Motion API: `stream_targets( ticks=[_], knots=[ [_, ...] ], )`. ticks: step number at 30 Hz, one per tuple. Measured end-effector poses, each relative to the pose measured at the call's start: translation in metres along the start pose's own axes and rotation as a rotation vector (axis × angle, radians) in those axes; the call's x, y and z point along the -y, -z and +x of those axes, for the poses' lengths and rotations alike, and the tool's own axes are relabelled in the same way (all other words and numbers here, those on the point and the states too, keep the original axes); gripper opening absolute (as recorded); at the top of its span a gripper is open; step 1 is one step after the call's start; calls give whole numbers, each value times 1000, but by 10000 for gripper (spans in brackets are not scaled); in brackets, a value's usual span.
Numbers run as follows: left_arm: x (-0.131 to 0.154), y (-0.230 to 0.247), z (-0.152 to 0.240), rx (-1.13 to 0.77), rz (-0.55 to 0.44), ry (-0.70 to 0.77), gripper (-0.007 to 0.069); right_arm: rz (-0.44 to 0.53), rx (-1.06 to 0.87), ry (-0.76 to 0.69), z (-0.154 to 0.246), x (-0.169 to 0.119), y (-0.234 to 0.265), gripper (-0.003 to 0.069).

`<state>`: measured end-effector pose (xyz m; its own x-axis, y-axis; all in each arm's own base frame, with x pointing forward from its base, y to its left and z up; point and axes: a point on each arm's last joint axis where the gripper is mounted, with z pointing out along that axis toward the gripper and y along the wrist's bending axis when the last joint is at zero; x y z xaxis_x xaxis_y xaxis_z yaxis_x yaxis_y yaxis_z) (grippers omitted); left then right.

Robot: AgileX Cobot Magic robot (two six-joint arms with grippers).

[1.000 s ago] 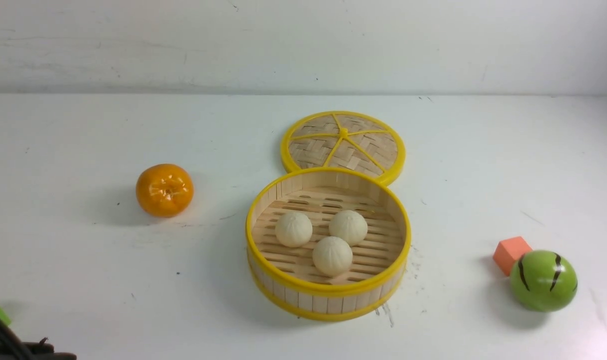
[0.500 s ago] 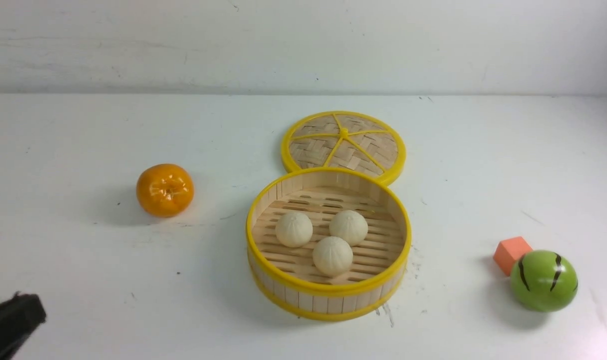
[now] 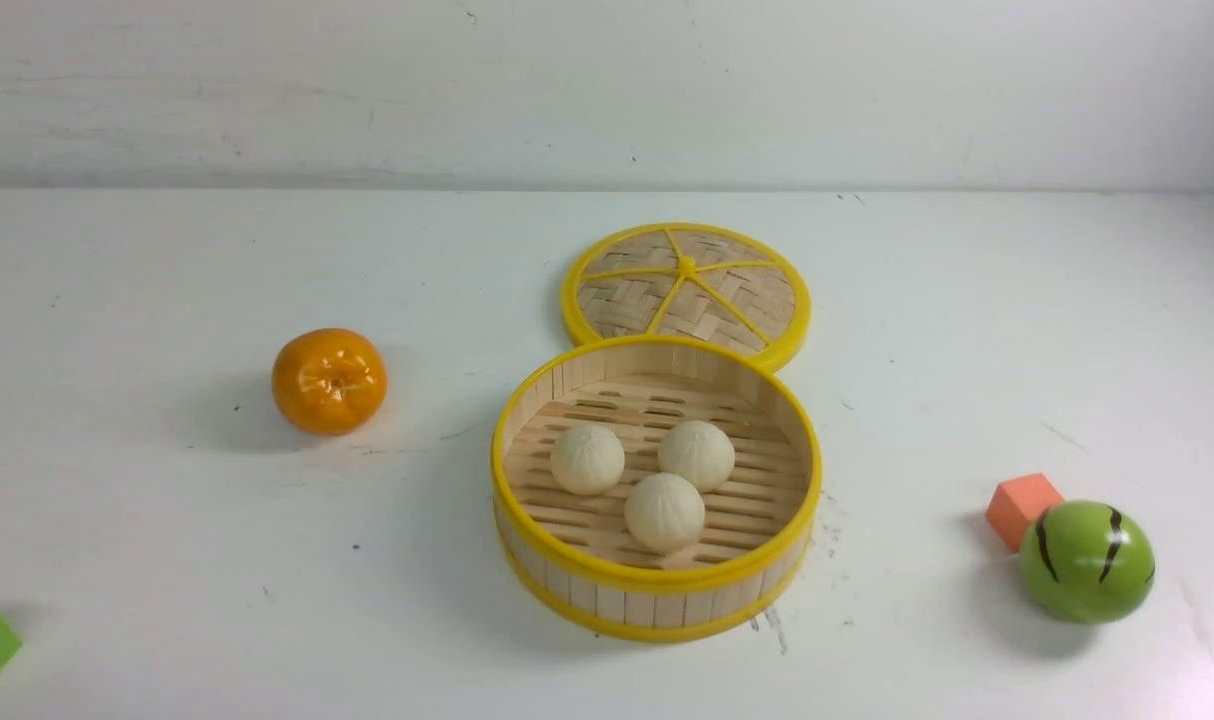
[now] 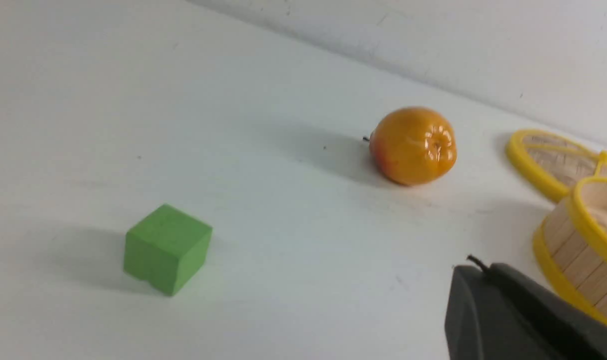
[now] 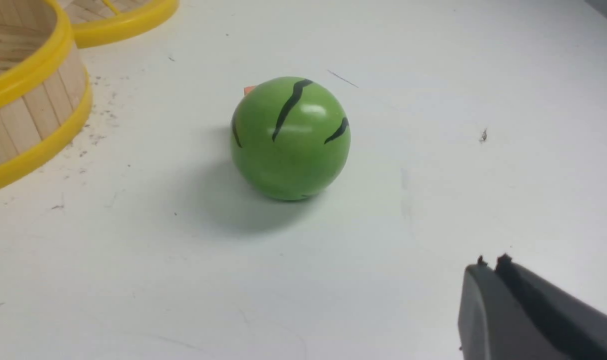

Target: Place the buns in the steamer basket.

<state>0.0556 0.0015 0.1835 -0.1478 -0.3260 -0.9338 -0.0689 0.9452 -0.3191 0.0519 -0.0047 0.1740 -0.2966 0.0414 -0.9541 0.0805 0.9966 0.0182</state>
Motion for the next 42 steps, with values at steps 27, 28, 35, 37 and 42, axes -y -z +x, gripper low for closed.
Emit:
stream_targets(
  ticks=[27, 28, 35, 37, 42],
  knots=[
    [-3, 1, 13, -136, -19, -158, -13, 0, -1, 0, 0, 0, 0, 45],
    [-3, 1, 13, -136, -19, -158, -13, 0, -1, 0, 0, 0, 0, 47],
    [-3, 1, 13, -136, -19, -160, -13, 0, -1, 0, 0, 0, 0, 55],
    [-3, 1, 13, -136, -19, -160, -13, 0, -1, 0, 0, 0, 0, 58],
    [-3, 1, 13, -136, -19, -160, -13, 0, -1, 0, 0, 0, 0, 64]
  ],
)
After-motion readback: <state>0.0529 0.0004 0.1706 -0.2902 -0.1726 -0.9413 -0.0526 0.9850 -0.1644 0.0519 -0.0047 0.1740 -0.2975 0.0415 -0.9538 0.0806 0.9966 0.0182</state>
